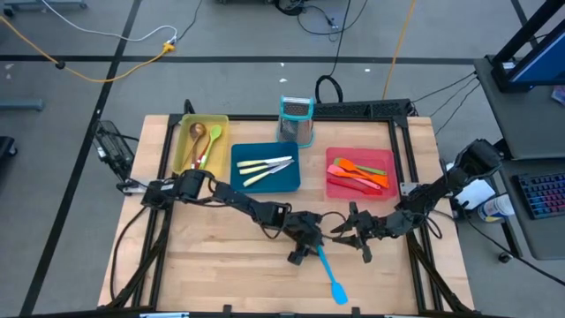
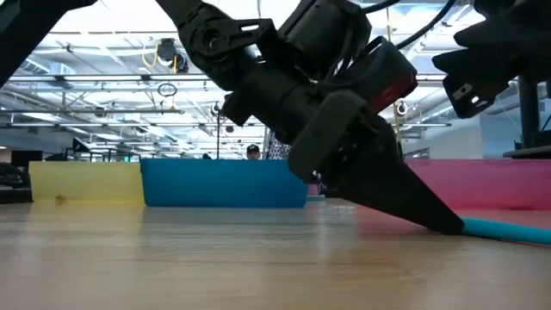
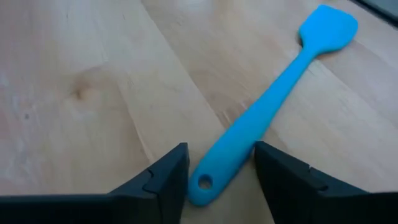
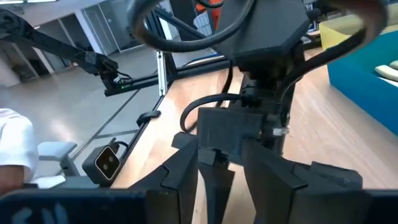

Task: Pick & Place Kitchen Items
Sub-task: Put the blue spatula into the red bin

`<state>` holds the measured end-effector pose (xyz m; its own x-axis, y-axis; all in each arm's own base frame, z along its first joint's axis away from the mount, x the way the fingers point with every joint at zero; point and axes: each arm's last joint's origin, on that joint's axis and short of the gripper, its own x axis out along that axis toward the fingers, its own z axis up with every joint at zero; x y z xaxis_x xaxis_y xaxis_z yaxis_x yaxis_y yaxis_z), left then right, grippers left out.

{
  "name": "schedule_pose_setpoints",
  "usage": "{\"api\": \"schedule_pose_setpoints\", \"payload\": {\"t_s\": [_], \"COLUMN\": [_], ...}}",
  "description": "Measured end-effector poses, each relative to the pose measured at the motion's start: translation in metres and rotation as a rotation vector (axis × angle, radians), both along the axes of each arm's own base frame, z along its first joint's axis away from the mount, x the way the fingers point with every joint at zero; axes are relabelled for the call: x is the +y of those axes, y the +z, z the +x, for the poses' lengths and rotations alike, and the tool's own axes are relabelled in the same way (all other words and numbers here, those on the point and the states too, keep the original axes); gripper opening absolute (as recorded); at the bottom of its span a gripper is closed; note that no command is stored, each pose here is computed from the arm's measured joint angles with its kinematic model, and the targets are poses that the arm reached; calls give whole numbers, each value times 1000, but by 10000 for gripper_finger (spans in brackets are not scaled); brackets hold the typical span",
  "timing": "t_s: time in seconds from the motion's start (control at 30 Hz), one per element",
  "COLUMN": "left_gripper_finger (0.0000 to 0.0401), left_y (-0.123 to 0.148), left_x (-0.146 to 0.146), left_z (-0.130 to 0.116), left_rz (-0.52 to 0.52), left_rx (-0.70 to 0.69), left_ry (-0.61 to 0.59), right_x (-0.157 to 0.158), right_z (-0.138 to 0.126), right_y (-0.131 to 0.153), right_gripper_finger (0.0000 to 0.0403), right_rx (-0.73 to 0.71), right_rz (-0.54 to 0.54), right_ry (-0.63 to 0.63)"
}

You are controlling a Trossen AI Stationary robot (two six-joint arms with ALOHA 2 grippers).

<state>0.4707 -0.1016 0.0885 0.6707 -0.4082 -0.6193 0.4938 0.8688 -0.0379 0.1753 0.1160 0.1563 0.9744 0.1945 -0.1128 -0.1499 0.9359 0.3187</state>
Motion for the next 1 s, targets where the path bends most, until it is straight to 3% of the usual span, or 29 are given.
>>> {"api": "schedule_pose_setpoints", "payload": {"t_s": [0.1,0.3,0.57,1.0], "left_gripper_finger": [147,52,50,60], "left_y": [-10,-11,-10,-11], "left_x": [-2,-3,-5,-36], "left_z": [-2,-3,-2,-10], "left_rz": [38,9,-7,78], "left_rx": [22,47,31,27], "left_ry": [-40,-8,19,108], "right_x": [0,0,-1,-2], "right_z": [0,0,0,-1], "right_y": [0,-3,-4,-10], "right_gripper_finger": [115,114,114,114], "right_rx": [3,22,27,95], "right_rz": [-2,-16,-70,-13], "right_ry": [-1,0,0,-14]}}
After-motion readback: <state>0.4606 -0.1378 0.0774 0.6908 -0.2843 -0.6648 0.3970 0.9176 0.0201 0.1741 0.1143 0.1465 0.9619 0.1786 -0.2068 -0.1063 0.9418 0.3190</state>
